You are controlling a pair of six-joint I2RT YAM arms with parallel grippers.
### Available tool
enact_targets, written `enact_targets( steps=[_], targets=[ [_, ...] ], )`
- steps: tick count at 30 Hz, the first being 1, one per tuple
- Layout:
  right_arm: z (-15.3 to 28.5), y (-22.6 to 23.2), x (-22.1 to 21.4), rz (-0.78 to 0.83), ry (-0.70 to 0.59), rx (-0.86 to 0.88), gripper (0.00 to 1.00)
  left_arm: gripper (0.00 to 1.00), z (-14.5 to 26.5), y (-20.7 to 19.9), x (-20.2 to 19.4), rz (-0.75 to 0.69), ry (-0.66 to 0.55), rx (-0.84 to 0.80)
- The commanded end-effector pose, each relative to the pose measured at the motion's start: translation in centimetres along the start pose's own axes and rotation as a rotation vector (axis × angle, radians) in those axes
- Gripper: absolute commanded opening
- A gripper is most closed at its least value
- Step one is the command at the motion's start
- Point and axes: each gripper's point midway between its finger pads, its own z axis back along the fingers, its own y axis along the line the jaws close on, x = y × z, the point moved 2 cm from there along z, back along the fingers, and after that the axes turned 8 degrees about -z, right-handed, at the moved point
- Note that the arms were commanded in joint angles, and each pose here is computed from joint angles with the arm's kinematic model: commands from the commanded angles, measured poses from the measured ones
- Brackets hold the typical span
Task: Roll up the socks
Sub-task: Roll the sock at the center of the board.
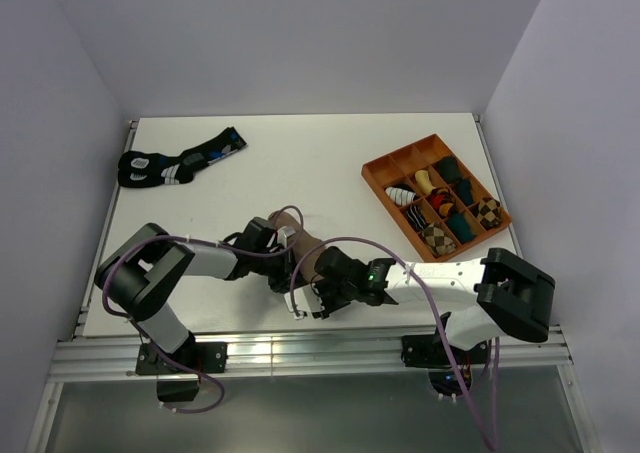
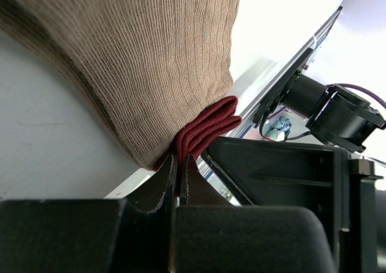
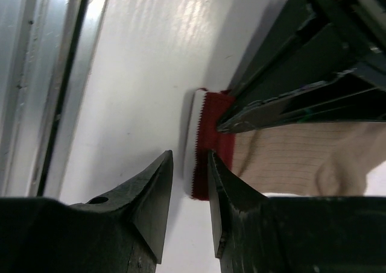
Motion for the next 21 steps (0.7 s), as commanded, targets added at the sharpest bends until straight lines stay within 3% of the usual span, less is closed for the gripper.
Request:
enact_targets(
  steps=[1, 21],
  targets=[
    [0.4, -1.8, 1.3, 0.041, -0.051, -0.094, 0.37, 0.00, 0.0, -0.2, 0.0, -0.019, 0.020, -0.013],
    [-1.8, -1.4, 0.2, 0.028, 0.053, -0.003, 0.34, 0.01, 0.3, -0.3, -0.4, -0.024, 0.036, -0.046]
  ],
)
